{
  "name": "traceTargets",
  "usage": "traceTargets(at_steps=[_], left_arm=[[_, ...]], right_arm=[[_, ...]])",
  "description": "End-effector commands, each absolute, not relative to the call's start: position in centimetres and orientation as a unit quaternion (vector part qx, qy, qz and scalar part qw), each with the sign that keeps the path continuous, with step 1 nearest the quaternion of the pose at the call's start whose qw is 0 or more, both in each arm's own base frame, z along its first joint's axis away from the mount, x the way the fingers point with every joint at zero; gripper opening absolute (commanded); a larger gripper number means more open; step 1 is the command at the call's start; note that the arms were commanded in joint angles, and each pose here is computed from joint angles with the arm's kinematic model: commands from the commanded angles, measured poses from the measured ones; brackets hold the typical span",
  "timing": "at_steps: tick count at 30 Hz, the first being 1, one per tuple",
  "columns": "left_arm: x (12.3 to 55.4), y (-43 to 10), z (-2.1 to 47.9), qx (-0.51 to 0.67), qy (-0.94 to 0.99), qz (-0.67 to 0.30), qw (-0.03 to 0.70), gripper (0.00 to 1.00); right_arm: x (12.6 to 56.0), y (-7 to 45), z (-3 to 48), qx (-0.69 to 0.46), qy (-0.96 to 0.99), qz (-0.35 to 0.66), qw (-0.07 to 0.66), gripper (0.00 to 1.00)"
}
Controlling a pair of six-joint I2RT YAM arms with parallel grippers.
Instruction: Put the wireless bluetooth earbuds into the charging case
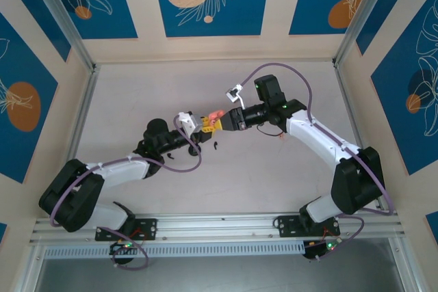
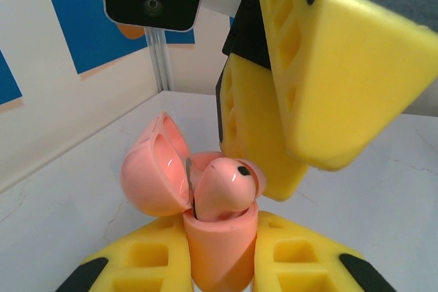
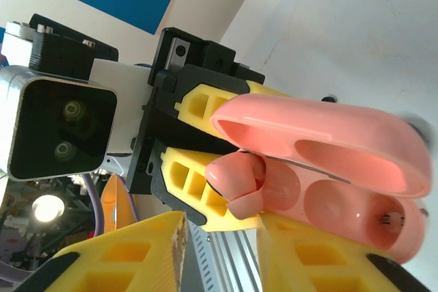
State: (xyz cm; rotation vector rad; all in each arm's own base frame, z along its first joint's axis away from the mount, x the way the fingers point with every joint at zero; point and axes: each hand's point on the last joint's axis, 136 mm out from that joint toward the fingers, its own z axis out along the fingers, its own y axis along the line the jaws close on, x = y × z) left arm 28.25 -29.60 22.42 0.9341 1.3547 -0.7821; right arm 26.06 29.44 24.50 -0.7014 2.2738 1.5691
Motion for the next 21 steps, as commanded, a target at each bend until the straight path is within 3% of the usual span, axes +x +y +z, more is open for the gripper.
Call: traceTargets(at_steps=[1, 10, 21], left_arm=[[27.8, -29.7, 25.4, 0.409, 0.548, -0.346, 0.643, 0.14], [27.9, -29.6, 25.3, 0.407, 0.55, -0.345, 0.643, 0.14], [28.1, -29.4, 25.0, 0.401, 0.555, -0.339, 0.644, 0.14]], right_arm=[[26.3, 28.7, 25.8, -0.239, 0.794, 0.534, 0.167, 0.38], [26.3, 27.5, 27.2, -0.23, 0.799, 0.518, 0.201, 0.4], [24.7, 28.3, 27.2, -0.197, 0.802, 0.532, 0.185, 0.25]])
